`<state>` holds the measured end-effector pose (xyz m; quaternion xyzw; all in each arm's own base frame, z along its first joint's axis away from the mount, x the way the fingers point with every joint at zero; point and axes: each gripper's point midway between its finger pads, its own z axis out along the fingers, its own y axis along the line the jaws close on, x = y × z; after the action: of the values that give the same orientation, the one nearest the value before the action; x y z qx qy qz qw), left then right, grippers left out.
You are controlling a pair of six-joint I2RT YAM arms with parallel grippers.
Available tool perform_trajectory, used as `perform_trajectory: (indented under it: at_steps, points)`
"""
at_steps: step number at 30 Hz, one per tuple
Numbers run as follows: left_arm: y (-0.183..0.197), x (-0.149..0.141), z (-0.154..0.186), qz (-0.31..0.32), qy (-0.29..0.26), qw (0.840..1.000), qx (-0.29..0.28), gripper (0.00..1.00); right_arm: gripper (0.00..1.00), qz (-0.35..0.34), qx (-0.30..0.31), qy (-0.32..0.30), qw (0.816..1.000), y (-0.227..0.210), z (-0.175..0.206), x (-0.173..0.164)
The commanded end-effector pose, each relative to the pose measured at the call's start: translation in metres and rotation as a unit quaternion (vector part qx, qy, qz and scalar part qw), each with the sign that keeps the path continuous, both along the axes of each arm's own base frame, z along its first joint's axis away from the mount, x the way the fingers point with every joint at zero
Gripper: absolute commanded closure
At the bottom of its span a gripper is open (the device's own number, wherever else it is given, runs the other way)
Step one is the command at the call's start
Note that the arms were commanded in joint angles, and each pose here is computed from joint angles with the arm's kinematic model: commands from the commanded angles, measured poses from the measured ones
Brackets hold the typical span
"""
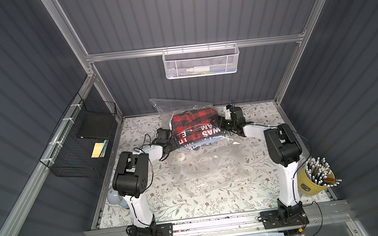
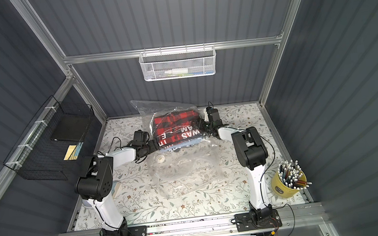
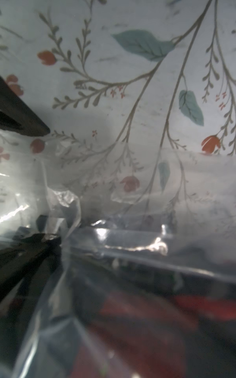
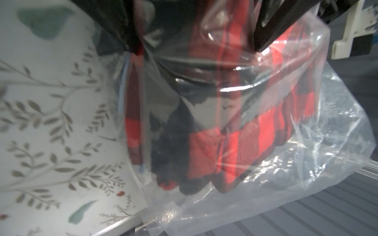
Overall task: Take the shirt out of the vacuum bag
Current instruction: Adjust the vacuum bag at the center of the board.
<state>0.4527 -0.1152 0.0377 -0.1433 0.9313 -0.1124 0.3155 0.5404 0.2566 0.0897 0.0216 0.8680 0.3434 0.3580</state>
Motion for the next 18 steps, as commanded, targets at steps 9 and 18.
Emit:
perform_trajectory:
  at_steps: [9, 18]
  points:
    - [-0.097, -0.038, 0.021, -0.091, -0.020, 0.996, -0.010, 0.21, 0.07, 0.116, -0.027, 0.008, 0.993, 0.104, -0.015, -0.009]
    - [-0.111, -0.070, 0.038, -0.086, -0.043, 0.995, 0.030, 0.18, 0.06, 0.187, -0.028, -0.009, 0.982, 0.160, -0.011, -0.037]
